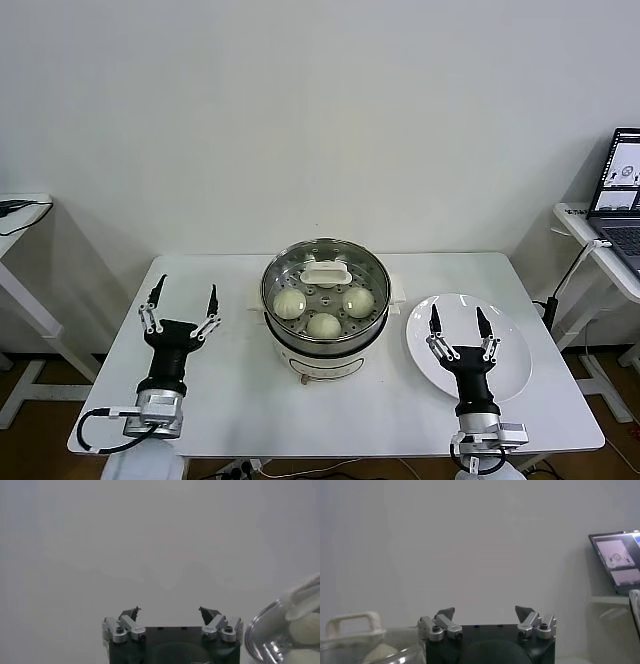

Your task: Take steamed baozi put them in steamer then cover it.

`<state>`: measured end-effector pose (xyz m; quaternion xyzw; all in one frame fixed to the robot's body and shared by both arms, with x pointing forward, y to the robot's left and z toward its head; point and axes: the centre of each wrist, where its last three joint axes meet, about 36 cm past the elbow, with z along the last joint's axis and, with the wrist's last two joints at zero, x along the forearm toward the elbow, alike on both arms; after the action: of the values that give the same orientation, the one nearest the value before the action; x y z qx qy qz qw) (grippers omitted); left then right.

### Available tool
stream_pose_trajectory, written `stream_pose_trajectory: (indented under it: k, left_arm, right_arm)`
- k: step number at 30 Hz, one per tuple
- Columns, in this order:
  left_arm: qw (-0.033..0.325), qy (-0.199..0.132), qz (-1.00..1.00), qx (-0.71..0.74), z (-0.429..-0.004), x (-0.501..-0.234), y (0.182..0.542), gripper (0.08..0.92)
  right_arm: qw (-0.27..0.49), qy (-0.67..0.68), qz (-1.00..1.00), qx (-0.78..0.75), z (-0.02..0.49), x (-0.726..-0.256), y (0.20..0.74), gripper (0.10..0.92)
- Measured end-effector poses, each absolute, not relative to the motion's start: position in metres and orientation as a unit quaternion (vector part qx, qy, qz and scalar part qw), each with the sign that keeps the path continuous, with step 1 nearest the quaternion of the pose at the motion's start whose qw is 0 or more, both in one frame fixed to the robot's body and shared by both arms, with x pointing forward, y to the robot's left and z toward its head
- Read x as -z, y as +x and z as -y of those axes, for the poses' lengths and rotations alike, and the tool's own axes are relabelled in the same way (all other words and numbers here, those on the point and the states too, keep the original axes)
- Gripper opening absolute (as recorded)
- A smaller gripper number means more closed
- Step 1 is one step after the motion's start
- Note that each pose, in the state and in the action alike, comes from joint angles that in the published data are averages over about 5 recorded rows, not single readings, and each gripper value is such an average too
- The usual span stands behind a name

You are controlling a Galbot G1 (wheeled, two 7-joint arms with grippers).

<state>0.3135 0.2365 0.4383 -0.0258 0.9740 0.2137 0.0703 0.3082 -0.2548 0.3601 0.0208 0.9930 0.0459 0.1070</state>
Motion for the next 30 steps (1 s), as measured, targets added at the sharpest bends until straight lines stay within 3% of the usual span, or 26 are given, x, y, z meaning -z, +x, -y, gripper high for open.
stream_pose_trajectory:
  k: [12,30]
  left_arm:
    - [0.056,-0.028,-0.983,-0.174,-0.257,-0.416,0.304,0.823]
    - [0.048,0.001,-0.983,-0.177,-0.262,-0.407,0.291,0.823]
  right_arm:
    - [0.102,0.016,-0.994,-0.039,0.25,-0.367,0.303,0.823]
    - [0.081,0.006,-0.996,-0.019,0.253,-0.376,0.295,0.823]
